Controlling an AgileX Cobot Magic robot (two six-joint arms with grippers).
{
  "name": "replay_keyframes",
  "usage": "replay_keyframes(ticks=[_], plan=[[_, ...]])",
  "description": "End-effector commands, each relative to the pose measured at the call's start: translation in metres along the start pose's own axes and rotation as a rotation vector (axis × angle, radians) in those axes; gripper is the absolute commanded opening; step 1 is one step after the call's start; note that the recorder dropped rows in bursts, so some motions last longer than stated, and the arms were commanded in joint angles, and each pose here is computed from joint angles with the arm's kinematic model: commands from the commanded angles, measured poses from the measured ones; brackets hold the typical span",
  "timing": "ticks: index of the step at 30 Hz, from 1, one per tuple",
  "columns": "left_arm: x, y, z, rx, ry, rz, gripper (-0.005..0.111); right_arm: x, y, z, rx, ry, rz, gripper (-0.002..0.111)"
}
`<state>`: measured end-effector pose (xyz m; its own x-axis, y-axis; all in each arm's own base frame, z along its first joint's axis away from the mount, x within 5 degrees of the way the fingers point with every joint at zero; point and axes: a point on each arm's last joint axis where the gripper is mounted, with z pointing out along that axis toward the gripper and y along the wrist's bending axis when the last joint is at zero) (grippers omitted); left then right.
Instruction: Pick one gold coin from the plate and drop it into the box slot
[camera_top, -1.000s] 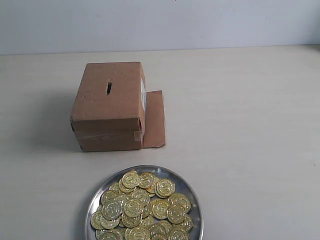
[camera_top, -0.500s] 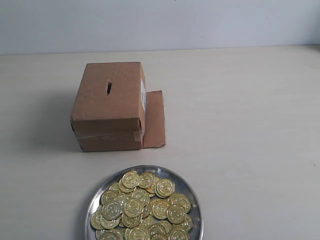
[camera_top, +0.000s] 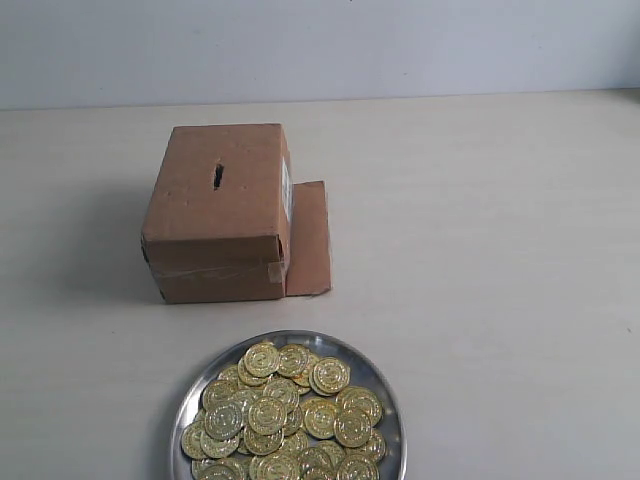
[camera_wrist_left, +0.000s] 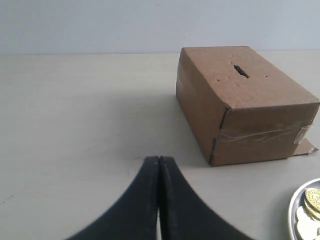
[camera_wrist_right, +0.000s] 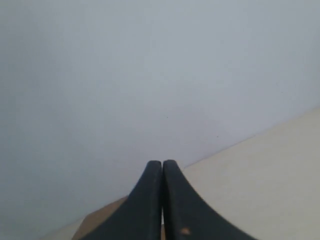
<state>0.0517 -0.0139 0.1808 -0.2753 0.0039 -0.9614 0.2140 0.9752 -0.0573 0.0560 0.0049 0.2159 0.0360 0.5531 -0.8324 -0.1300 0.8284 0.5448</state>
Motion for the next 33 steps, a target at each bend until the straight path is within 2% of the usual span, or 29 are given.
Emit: replay_keyframes(ticks=[1, 12, 15, 19, 24, 33], plan=[[-0.001, 0.0, 0.0, 0.006, -0.01, -0.003, 0.0, 0.002, -0.001, 0.0, 0.009, 0.009, 0.044, 0.0], [-0.001, 0.0, 0.0, 0.006, -0.01, -0.003, 0.0, -0.047, 0.041, -0.015, -0.055, 0.076, -0.118, 0.0], [-0.001, 0.0, 0.0, 0.006, -0.01, -0.003, 0.0, -0.057, 0.057, -0.018, -0.101, 0.203, -0.248, 0.0], [-0.001, 0.0, 0.0, 0.006, -0.01, -0.003, 0.0, -0.059, 0.08, -0.017, -0.272, 0.397, -0.432, 0.0], [-0.001, 0.0, 0.0, 0.006, -0.01, -0.003, 0.0, -0.064, 0.104, -0.005, -0.458, 0.604, -0.465, 0.0], [-0.001, 0.0, 0.0, 0.006, -0.01, -0.003, 0.0, -0.068, 0.111, 0.056, -0.482, 0.872, -0.485, 0.0]])
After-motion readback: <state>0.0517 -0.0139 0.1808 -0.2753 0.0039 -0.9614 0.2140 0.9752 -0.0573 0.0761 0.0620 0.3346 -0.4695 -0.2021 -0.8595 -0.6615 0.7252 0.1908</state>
